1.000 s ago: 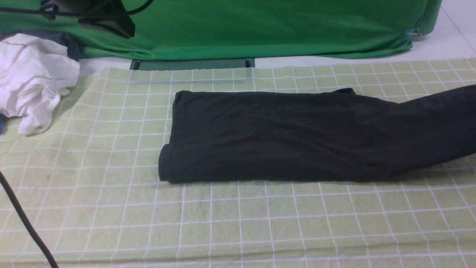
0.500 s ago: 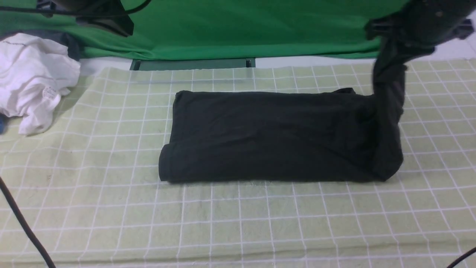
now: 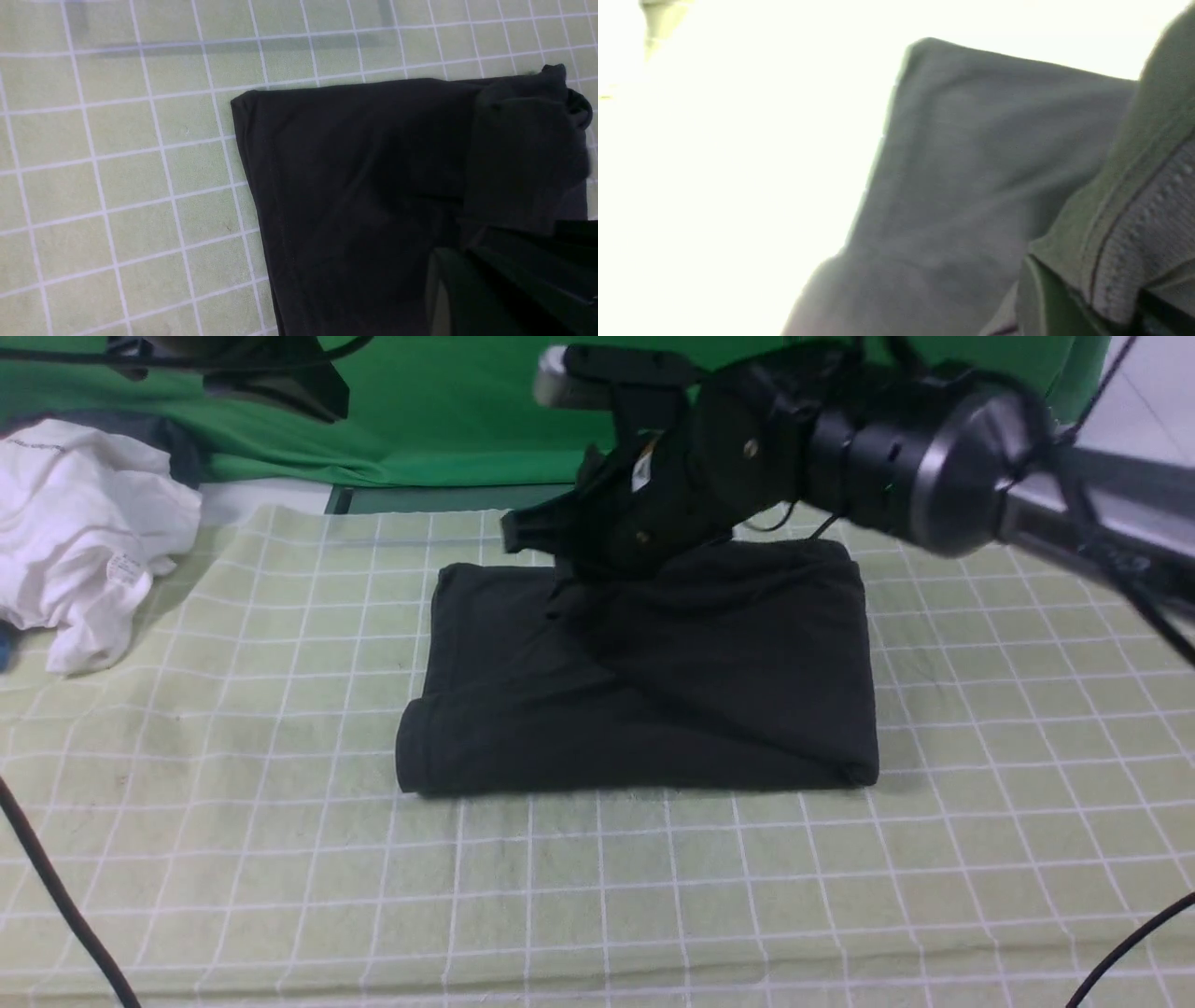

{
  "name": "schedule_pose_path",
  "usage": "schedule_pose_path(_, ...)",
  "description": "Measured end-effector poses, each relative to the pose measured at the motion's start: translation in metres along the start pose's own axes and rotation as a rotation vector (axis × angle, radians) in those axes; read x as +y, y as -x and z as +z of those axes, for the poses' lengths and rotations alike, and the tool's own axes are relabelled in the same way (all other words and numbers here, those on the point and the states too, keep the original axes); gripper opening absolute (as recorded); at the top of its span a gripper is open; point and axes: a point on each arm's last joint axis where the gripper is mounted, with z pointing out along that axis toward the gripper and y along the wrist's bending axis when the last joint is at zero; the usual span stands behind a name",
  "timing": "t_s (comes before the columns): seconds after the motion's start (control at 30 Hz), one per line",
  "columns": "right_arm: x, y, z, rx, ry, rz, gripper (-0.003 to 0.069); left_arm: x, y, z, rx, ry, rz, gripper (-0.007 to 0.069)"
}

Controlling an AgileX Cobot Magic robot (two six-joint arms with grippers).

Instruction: Fold a long-sleeved shirt over a green coffee tablecloth.

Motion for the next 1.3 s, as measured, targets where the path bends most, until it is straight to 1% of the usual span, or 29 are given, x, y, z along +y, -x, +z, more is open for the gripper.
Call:
schedule_pose_path(0.07, 0.008, -0.007, 0.014, -0.017, 0.019, -0.009, 0.0072, 0.000, 0.000, 0.000, 0.001, 0.002, 0.001, 0.0014)
schedule_pose_path(0.1, 0.011, -0.009, 0.019, -0.027, 0.028, -0.015, 0.0107, 0.000, 0.000, 0.000, 0.001, 0.002, 0.001, 0.0014)
schedule_pose_path(0.17, 0.018, -0.016, 0.031, -0.040, 0.045, -0.022, 0.0212, 0.000, 0.000, 0.000, 0.001, 0.003, 0.001, 0.0014)
schedule_pose_path(0.33, 0.019, -0.022, 0.026, 0.039, 0.026, -0.043, 0.0544, 0.000, 0.000, 0.000, 0.003, -0.003, -0.058, 0.0014)
schedule_pose_path(0.4, 0.010, -0.021, 0.009, 0.135, -0.011, -0.104, 0.0646, -0.001, 0.000, 0.000, 0.003, -0.010, -0.072, 0.0014)
schedule_pose_path(0.43, 0.005, -0.020, 0.000, 0.182, -0.032, -0.126, 0.0661, -0.001, 0.000, 0.000, 0.003, -0.011, -0.076, 0.0014)
schedule_pose_path(0.5, -0.007, -0.016, -0.020, 0.253, -0.069, -0.142, 0.0667, -0.001, 0.000, 0.000, 0.003, -0.012, -0.079, 0.0015)
schedule_pose_path(0.53, -0.018, -0.011, -0.036, 0.291, -0.097, -0.142, 0.0657, -0.001, 0.000, 0.000, 0.003, -0.012, -0.080, 0.0015)
schedule_pose_path(0.57, -0.030, -0.010, -0.051, 0.352, -0.134, -0.130, 0.0636, -0.001, 0.000, 0.000, 0.003, -0.012, -0.080, 0.0015)
schedule_pose_path(0.6, -0.033, -0.008, -0.058, 0.367, -0.145, -0.128, 0.0627, -0.001, 0.000, 0.000, 0.003, -0.011, -0.080, 0.0015)
schedule_pose_path(0.63, -0.045, -0.007, -0.074, 0.429, -0.187, -0.118, 0.0598, -0.001, -0.003, 0.000, 0.005, -0.009, -0.084, 0.0018)
schedule_pose_path(0.67, -0.053, -0.005, -0.083, 0.446, -0.207, -0.114, 0.0575, -0.001, -0.009, 0.002, 0.022, -0.004, -0.087, 0.0021)
schedule_pose_path(0.7, -0.053, -0.005, -0.085, 0.448, -0.209, -0.116, 0.0575, -0.001, -0.010, 0.002, 0.027, -0.002, -0.088, 0.0021)
schedule_pose_path(0.73, -0.061, -0.003, -0.094, 0.454, -0.226, -0.114, 0.0555, -0.003, -0.015, 0.001, 0.032, 0.003, -0.085, 0.0025)
schedule_pose_path(0.77, -0.071, -0.001, -0.106, 0.455, -0.247, -0.097, 0.0536, -0.003, -0.030, 0.007, 0.087, 0.020, -0.087, 0.0036)
schedule_pose_path(0.9, -0.086, -0.011, -0.112, 0.497, -0.271, -0.076, 0.0526, -0.009, -0.085, 0.034, 0.288, 0.059, -0.110, 0.0083)
schedule_pose_path(0.93, -0.087, -0.013, -0.111, 0.507, -0.272, -0.076, 0.0526, -0.010, -0.088, 0.036, 0.296, 0.060, -0.108, 0.0089)
schedule_pose_path(0.97, -0.091, -0.022, -0.106, 0.546, -0.278, -0.074, 0.0526, -0.009, -0.104, 0.050, 0.345, 0.073, -0.127, 0.0115)
schedule_pose_path(1.07, -0.102, -0.050, -0.089, 0.651, -0.287, -0.079, 0.0526, -0.005, -0.137, 0.082, 0.407, 0.101, -0.159, 0.0193)
schedule_pose_path(1.1, -0.103, -0.051, -0.088, 0.655, -0.287, -0.081, 0.0526, -0.005, -0.137, 0.082, 0.407, 0.101, -0.159, 0.0193)
schedule_pose_path(1.13, -0.107, -0.061, -0.081, 0.679, -0.290, -0.090, 0.0525, -0.003, -0.146, 0.092, 0.404, 0.111, -0.167, 0.0242)
schedule_pose_path(1.2, -0.117, -0.078, -0.068, 0.713, -0.302, -0.129, 0.0525, 0.000, -0.156, 0.104, 0.388, 0.119, -0.184, 0.0311)
schedule_pose_path(1.23, -0.117, -0.079, -0.067, 0.715, -0.304, -0.132, 0.0525, 0.000, -0.157, 0.104, 0.388, 0.119, -0.184, 0.0323)
schedule_pose_path(1.27, -0.121, -0.084, -0.061, 0.707, -0.314, -0.158, 0.0525, 0.003, -0.160, 0.112, 0.361, 0.114, -0.200, 0.0374)
schedule_pose_path(1.3, -0.122, -0.084, -0.060, 0.701, -0.316, -0.162, 0.0525, 0.003, -0.160, 0.112, 0.358, 0.113, -0.199, 0.0374)
